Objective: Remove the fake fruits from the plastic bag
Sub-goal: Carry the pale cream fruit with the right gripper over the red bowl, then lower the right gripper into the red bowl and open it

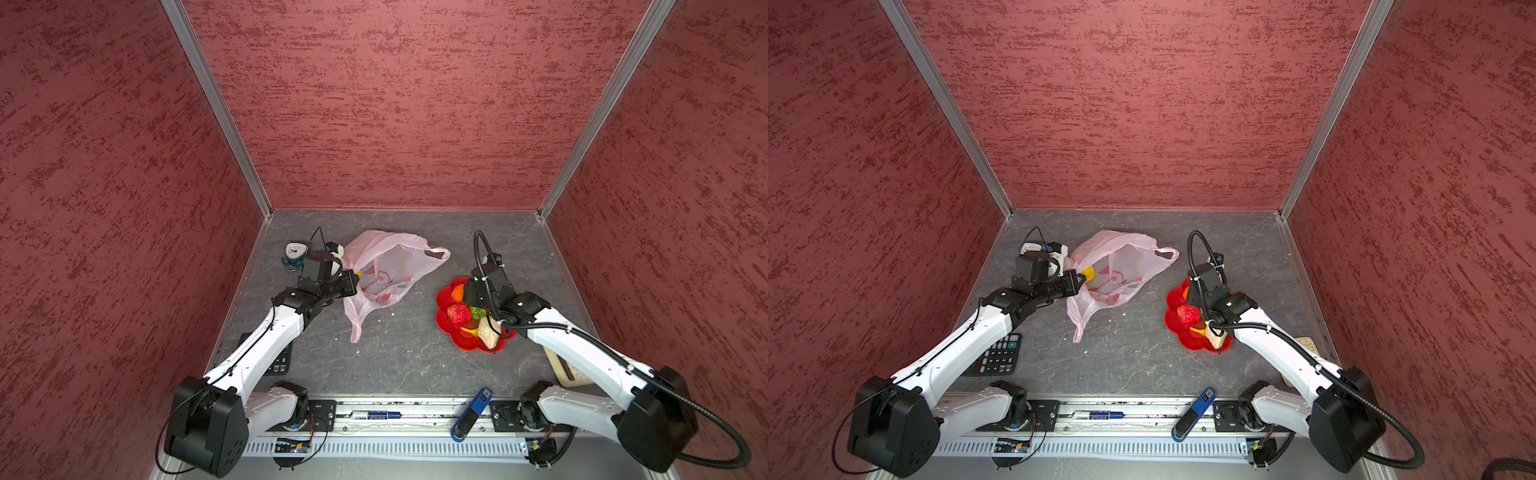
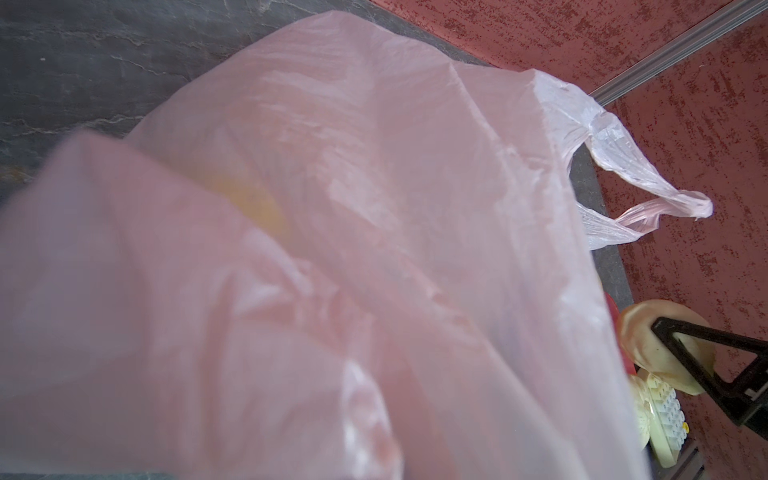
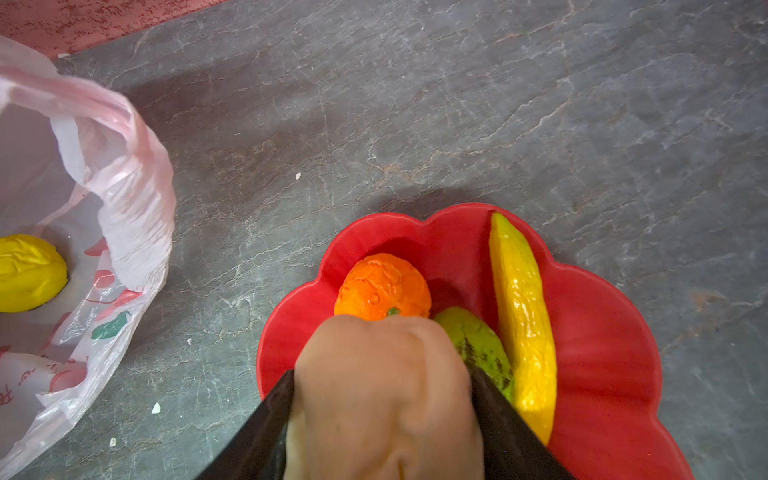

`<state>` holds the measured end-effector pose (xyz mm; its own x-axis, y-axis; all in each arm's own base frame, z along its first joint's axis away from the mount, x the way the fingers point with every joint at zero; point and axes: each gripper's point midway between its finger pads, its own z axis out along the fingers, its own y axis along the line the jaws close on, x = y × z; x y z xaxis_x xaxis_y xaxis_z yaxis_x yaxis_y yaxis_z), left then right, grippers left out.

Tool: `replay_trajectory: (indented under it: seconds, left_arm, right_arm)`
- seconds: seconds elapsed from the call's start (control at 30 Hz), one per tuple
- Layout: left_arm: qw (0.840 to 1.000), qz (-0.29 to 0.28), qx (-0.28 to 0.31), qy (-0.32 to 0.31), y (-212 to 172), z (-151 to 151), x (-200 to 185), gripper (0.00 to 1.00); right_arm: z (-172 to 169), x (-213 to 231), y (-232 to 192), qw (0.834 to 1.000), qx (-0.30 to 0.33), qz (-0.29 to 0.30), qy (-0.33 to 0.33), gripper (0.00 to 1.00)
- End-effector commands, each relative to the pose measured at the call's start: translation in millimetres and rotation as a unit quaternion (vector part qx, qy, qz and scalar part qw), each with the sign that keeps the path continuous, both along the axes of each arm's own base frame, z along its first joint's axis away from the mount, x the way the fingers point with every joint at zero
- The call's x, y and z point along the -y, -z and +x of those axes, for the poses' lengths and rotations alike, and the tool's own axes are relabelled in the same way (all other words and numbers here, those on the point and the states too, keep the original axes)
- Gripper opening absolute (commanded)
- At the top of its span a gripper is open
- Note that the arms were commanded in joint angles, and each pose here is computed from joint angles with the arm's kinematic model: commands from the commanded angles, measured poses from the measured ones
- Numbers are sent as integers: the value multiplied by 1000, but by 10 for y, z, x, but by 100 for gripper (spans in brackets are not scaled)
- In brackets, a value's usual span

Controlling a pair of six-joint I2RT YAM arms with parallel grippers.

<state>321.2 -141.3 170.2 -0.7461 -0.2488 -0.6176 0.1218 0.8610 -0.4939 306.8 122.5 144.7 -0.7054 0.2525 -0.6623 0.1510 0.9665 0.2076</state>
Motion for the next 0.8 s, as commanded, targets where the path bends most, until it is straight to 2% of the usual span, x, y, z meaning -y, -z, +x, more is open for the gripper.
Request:
replay_trajectory:
  seconds: [0.0, 0.23, 0.5, 0.77]
  left_arm:
    - [1000, -7, 6, -2, -2, 12, 0, 12]
    - [1000, -7, 3, -1, 14, -9, -2, 12]
    - [1000, -12, 2, -2, 31, -2, 9, 12]
    - [1000, -13, -2, -2, 57, 1, 15, 12]
  right_arm:
    - [95, -60, 3, 1000, 16, 12, -7, 44]
    - [162, -6, 73, 1000, 18, 6, 6, 45]
    - [308, 332, -39, 999, 21, -11, 48, 45]
    - [455, 410, 104, 999, 10, -14, 43, 48]
